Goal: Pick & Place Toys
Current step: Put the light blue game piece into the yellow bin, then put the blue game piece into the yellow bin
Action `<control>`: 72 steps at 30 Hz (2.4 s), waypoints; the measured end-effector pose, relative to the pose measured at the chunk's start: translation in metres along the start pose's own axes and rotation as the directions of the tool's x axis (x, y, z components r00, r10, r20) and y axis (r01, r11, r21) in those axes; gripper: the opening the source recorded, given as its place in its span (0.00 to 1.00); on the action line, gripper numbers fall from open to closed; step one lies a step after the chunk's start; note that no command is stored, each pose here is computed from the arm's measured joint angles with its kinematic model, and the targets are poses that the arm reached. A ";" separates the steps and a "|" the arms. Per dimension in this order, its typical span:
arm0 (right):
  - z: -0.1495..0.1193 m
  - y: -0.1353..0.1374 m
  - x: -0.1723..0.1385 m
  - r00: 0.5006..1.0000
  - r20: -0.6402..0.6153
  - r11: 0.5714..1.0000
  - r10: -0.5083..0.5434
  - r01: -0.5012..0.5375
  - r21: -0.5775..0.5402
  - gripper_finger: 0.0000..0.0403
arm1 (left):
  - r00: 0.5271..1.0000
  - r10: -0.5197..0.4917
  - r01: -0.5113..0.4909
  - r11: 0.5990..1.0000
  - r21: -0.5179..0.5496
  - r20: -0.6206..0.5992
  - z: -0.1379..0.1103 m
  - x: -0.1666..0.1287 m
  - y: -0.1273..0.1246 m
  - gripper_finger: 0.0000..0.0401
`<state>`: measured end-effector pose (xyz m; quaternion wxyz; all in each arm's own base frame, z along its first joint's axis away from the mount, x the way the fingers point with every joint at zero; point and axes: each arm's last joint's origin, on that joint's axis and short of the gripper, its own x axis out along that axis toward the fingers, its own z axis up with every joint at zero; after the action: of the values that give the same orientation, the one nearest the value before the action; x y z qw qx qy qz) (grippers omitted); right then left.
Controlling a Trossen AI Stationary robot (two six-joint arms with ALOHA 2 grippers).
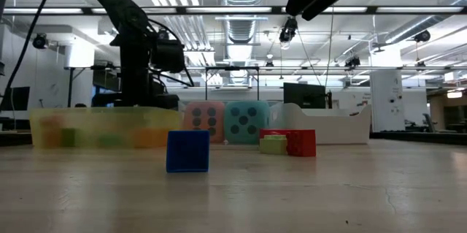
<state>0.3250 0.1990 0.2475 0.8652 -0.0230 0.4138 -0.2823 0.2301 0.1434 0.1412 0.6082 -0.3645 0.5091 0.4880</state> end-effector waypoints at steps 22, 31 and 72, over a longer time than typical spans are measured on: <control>0.000 0.000 0.000 1.000 -0.015 1.000 0.011 -0.011 0.000 0.91 | 1.000 -0.008 0.008 1.000 0.012 -0.029 -0.001 0.000 0.001 0.70; 0.000 0.000 0.000 1.000 -0.015 1.000 0.011 -0.011 -0.008 0.91 | 0.998 -0.013 0.015 0.998 0.053 -0.054 -0.002 -0.004 0.002 0.84; -0.002 -0.007 -0.003 0.999 -0.032 0.999 -0.025 0.026 0.021 0.91 | 0.822 -0.568 0.553 0.791 0.261 -0.018 -0.219 -0.109 -0.108 0.85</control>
<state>0.3193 0.1950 0.2499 0.8550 -0.0145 0.4241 -0.2983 0.2758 -0.1144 0.1949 0.7823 -0.4026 0.4175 0.2272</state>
